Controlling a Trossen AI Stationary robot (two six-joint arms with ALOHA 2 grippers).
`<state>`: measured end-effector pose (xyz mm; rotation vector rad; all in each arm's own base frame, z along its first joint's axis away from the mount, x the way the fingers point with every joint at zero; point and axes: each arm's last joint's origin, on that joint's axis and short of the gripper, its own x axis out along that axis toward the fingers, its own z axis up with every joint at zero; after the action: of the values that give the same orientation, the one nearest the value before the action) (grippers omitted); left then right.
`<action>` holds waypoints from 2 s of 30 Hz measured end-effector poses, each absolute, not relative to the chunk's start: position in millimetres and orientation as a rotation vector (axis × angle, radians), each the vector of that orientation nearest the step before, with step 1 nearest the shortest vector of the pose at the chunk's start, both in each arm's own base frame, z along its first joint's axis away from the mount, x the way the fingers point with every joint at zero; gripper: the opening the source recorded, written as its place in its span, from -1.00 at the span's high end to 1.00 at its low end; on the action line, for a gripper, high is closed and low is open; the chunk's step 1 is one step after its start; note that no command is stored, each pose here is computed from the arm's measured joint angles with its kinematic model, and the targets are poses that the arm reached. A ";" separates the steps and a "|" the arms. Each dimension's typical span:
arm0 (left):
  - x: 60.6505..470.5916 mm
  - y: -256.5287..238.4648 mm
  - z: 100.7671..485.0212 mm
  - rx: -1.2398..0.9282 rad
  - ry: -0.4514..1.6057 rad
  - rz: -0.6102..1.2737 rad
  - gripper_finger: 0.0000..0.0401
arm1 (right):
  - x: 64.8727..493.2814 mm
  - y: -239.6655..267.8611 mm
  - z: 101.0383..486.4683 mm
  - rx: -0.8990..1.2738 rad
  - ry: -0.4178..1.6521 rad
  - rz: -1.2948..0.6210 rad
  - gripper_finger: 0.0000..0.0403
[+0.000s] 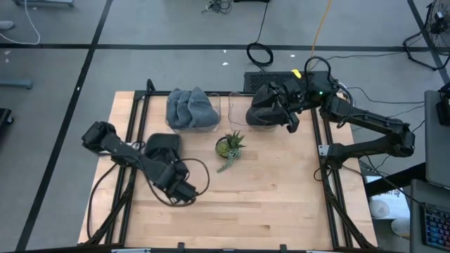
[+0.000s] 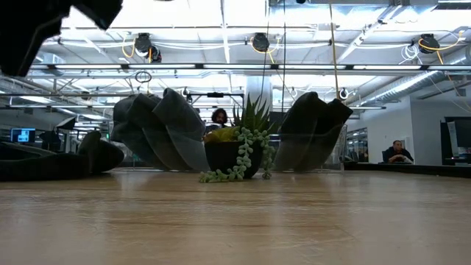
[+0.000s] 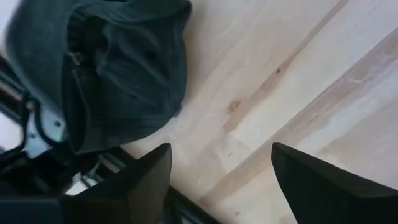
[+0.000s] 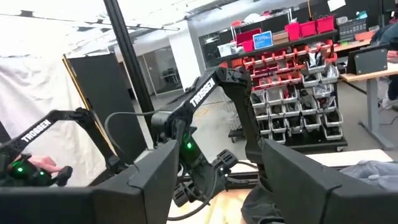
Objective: Pick & Place hat
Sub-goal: Put the black cap into the right transparent bin
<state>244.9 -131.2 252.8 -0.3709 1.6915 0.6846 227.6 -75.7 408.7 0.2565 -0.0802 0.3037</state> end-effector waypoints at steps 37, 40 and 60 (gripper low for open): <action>209.1 -105.5 134.7 -0.274 1.733 0.595 0.15 | 227.3 -75.6 411.2 0.215 -0.109 0.305 -0.10; 209.1 -106.4 134.7 -0.300 1.746 0.576 0.44 | 227.2 -75.6 411.8 0.258 -0.107 0.308 -0.10; 270.1 -132.5 246.5 -0.365 1.708 -0.013 0.96 | 217.5 -72.7 423.2 0.126 -0.199 0.259 -0.10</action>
<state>270.1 -132.5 246.5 -0.3648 1.7083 -0.0129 217.5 -72.7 423.2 0.1261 -0.1986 0.2595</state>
